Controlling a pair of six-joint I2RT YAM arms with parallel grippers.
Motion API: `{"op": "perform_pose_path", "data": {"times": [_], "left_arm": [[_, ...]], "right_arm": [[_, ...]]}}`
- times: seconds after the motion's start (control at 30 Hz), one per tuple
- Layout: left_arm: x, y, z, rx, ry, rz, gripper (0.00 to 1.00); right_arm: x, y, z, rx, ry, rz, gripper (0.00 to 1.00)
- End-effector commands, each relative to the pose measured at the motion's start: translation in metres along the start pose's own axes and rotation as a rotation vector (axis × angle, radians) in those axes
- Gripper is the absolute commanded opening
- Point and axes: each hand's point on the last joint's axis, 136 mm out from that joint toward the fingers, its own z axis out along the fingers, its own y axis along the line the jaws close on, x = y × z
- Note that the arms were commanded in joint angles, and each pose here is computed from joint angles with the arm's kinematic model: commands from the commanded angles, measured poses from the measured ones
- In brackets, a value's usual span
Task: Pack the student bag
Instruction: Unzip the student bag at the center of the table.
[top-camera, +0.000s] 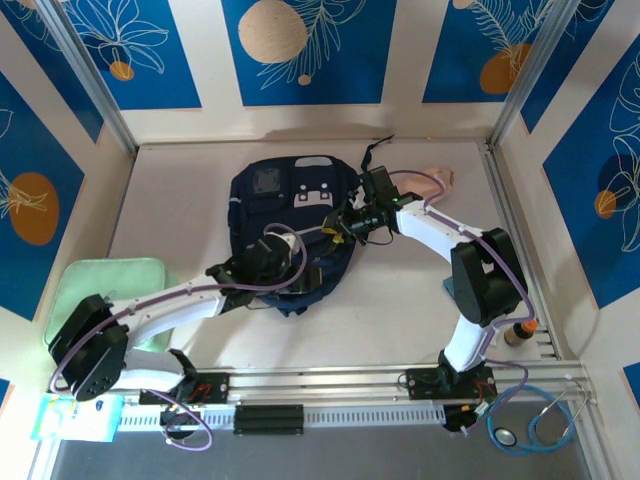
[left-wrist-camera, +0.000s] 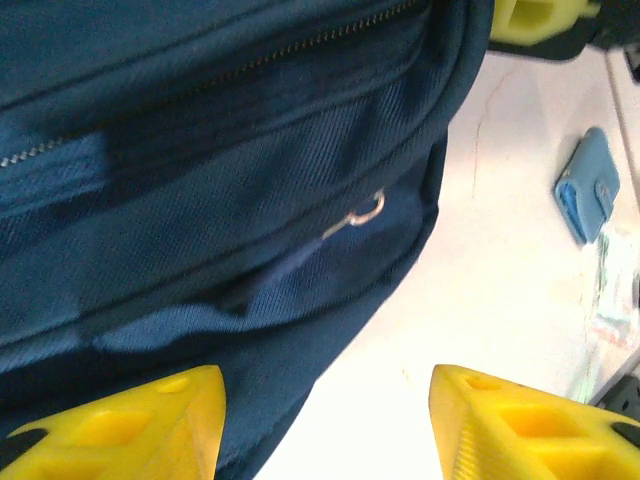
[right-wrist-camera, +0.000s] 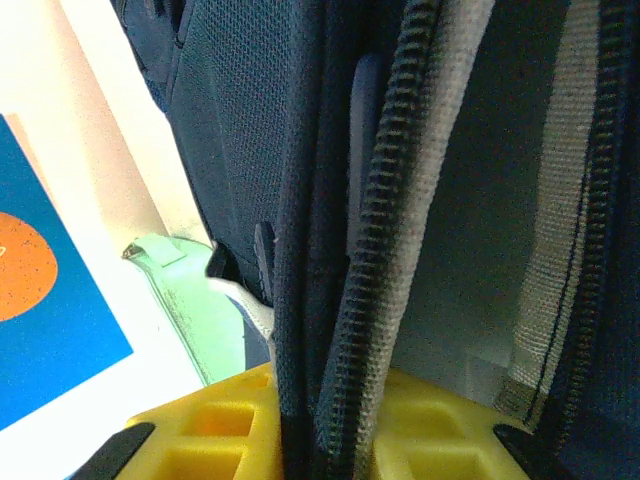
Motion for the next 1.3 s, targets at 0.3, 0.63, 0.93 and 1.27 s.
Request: {"op": "perform_pose_path", "data": {"times": [0.3,0.63,0.93,1.27], "left_arm": [[-0.019,0.007,0.017,0.030,-0.165,-0.182,0.54],[-0.033,-0.020,0.010,0.142,-0.224,-0.046,0.42],[-0.033,-0.027,0.007,0.156,-0.223,0.013,0.35],[-0.033,-0.018,0.004,0.102,-0.252,0.009,0.44]], "right_arm": [[0.013,0.038,-0.009,-0.114,0.047,-0.076,0.21],[0.014,0.037,-0.007,-0.111,0.048,-0.077,0.21],[0.014,0.037,-0.005,-0.107,0.051,-0.076,0.20],[0.013,0.035,-0.002,-0.106,0.059,-0.068,0.20]]}}
